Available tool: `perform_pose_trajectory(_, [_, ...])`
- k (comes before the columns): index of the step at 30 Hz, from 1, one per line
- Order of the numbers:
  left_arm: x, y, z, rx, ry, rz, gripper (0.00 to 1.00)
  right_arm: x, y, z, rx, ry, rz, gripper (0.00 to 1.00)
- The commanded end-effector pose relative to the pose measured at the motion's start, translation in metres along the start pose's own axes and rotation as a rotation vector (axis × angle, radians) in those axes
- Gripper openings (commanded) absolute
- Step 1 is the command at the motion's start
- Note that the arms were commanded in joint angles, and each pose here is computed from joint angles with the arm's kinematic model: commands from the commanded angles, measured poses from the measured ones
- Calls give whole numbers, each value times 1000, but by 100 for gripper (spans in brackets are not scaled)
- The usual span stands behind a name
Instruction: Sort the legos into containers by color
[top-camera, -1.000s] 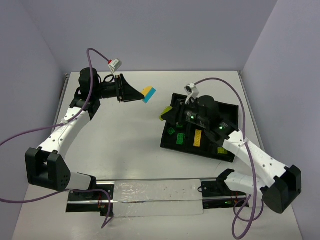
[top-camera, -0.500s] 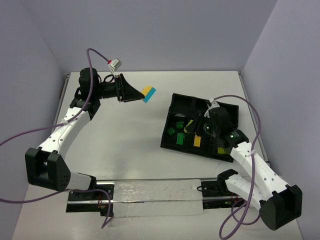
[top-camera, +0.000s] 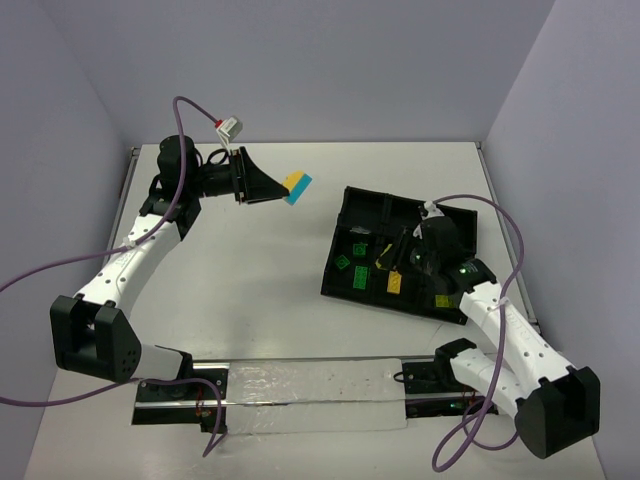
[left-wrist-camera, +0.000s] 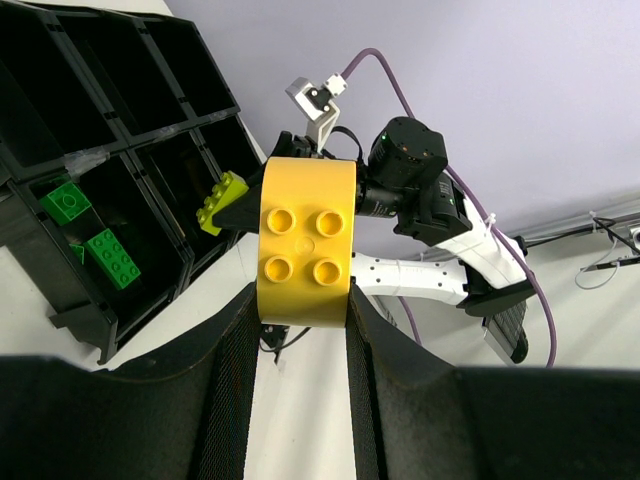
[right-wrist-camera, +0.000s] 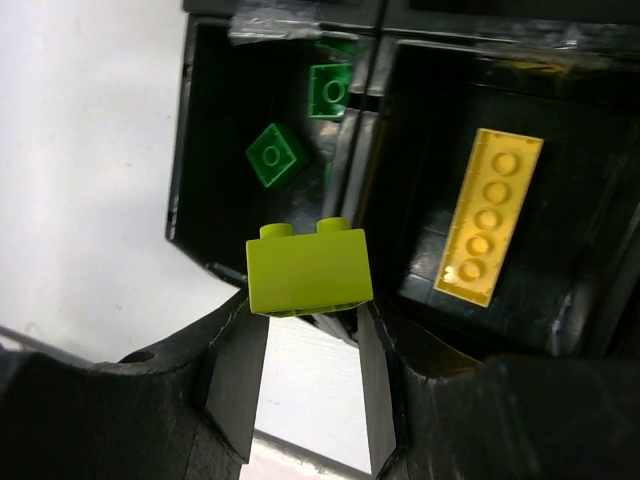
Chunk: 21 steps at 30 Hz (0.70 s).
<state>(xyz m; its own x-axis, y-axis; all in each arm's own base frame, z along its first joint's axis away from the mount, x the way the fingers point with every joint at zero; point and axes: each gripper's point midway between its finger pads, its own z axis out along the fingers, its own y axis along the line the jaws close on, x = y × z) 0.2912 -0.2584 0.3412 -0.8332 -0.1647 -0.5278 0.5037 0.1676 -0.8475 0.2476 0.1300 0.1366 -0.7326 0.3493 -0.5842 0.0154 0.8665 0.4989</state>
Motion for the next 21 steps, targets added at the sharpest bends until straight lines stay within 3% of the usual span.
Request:
perform_pose_trajectory(1, [-9, -14, 1, 28, -14, 66, 0, -30, -8, -14, 73, -124, 31, 0])
perform_pose_trajectory(8, [-9, -9, 2, 25, -13, 68, 0, -37, -97, -43, 485, -254, 222, 0])
perform_pose_trajectory(15, [-7, -3, 3, 11, -1, 69, 0, -37, -114, -59, 497, -338, 326, 0])
perform_pose_trajectory(21, [-8, 5, 5, -13, 20, 84, 0, -25, -136, -59, 595, -320, 375, 0])
